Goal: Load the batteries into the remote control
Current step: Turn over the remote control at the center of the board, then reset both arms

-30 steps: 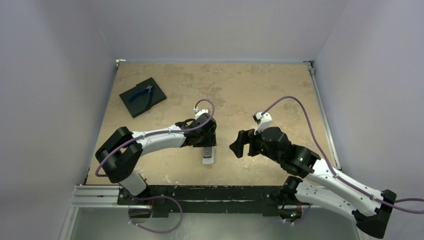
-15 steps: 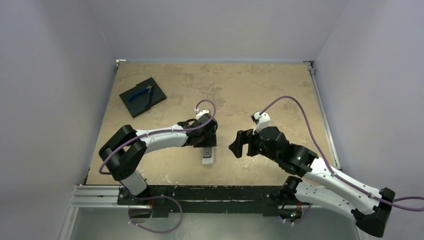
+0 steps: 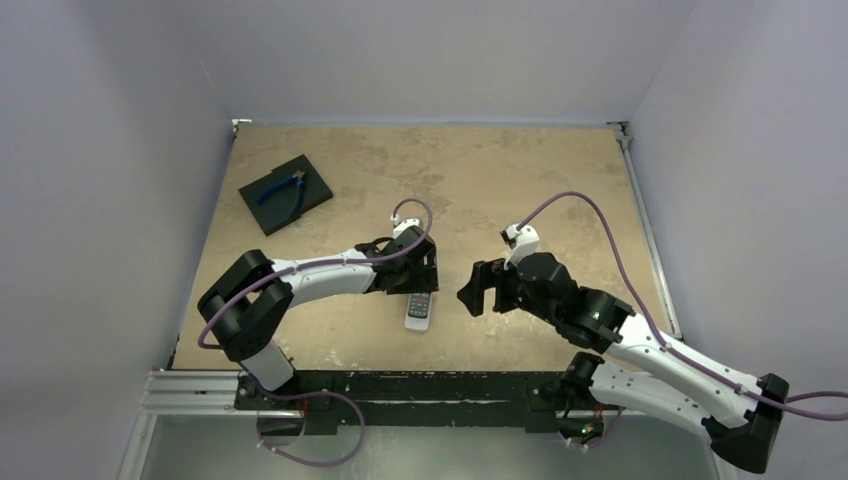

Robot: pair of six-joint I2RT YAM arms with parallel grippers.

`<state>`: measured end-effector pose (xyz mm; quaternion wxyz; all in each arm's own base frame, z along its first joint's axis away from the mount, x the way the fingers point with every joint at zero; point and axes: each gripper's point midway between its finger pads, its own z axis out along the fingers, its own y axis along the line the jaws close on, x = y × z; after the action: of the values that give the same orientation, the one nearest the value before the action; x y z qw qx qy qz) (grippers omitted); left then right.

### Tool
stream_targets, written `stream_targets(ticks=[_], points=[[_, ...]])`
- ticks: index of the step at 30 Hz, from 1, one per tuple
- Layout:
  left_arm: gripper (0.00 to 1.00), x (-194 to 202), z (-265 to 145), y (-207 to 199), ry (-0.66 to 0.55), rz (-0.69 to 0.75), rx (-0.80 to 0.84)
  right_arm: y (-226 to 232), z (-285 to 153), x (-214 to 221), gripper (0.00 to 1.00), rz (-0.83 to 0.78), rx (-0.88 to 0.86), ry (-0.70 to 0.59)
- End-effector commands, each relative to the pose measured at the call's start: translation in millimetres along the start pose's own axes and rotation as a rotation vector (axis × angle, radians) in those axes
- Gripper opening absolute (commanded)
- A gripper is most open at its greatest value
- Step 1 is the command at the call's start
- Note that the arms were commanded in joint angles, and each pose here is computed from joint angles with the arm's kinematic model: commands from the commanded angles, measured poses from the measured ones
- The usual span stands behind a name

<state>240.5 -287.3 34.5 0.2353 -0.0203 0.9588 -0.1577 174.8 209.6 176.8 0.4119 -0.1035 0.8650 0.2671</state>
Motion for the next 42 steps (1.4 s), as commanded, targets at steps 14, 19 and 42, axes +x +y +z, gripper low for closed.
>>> stream_targets(ticks=[14, 19, 42], points=[[0.79, -16, -26, -22, -0.049, -0.012, 0.100, 6, -15, -23, 0.99, 0.000, -0.001, -0.040], [0.96, -25, -45, -25, -0.080, 0.006, 0.132, 4, -18, -30, 0.99, -0.005, 0.028, -0.047], [0.99, -77, -167, 6, -0.369, 0.160, 0.124, -12, -44, -55, 0.99, 0.097, 0.107, -0.178]])
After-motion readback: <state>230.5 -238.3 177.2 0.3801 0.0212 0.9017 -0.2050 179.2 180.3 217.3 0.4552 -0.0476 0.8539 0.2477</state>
